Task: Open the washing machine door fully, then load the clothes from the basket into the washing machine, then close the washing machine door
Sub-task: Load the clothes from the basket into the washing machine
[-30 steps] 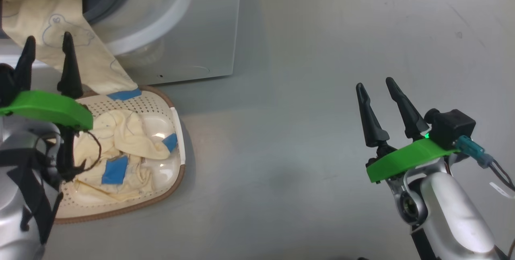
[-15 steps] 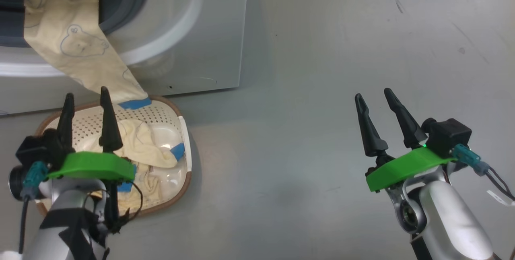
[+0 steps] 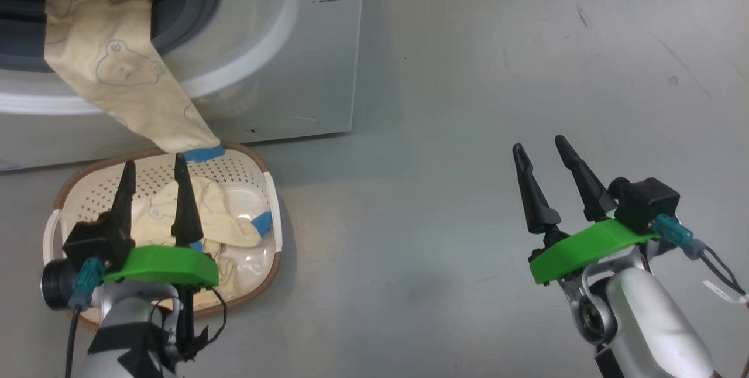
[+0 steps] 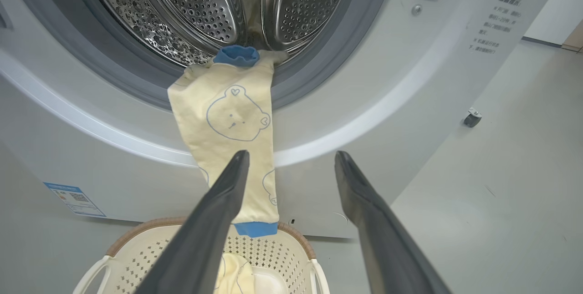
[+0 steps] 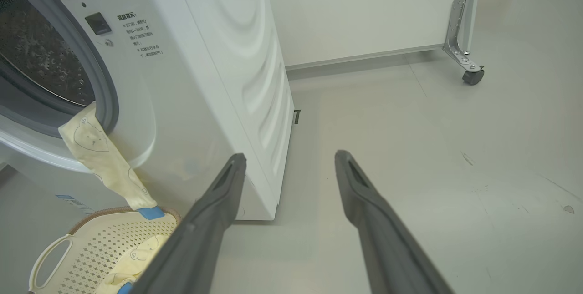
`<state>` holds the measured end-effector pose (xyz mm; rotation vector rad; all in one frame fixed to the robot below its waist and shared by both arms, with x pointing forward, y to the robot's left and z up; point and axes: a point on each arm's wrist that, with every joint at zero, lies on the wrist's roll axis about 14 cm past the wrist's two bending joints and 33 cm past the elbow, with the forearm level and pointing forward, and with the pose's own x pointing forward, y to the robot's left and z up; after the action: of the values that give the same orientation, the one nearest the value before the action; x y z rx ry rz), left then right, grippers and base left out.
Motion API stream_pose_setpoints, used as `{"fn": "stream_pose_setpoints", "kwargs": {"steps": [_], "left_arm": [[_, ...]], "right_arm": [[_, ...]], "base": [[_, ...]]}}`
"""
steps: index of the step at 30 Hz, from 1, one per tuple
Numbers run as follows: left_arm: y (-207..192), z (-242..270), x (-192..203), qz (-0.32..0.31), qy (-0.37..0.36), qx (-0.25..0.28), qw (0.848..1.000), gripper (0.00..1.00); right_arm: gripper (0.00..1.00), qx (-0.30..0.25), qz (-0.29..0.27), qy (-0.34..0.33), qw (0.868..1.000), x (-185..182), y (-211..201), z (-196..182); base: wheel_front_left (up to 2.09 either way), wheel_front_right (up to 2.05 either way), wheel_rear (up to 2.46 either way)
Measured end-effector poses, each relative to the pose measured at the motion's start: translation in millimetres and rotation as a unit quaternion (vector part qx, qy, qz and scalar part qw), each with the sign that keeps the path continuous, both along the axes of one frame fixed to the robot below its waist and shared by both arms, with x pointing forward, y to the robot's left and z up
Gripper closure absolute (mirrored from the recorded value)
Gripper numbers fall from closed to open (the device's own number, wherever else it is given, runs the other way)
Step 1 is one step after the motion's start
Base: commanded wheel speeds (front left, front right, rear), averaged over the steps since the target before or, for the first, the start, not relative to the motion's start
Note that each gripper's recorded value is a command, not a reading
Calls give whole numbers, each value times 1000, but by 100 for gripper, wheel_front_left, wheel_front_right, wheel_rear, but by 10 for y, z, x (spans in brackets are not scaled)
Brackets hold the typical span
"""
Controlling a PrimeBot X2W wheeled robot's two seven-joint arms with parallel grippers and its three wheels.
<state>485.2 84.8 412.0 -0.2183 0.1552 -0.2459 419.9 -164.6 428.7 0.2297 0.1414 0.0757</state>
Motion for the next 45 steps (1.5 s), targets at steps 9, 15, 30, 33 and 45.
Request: {"fn": "stream_pose_setpoints", "kwargs": {"steps": [9, 15, 30, 33, 45], "left_arm": [[19, -115, 0, -1, 12, 5, 1000, 0], [-1, -126, 31, -2, 11, 0, 1000, 0], [53, -629, 266, 6, 65, 7, 998, 0], [73, -788, 391, 13, 83, 4, 996, 0], [219, -1254, 986, 42, 140, 6, 989, 0]], "right_arm": [[0, 0, -1, 7, 1000, 1, -7, -52], [0, -1, -2, 10, 1000, 2, -19, -77], [0, -3, -11, 41, 999, 50, -89, -330], [0, -3, -13, 45, 999, 91, -110, -374], [0, -8, -36, 68, 997, 74, -289, -529]], "base": [[0, 0, 0], [0, 0, 0], [0, 0, 0], [0, 0, 0], [0, 0, 0]]}}
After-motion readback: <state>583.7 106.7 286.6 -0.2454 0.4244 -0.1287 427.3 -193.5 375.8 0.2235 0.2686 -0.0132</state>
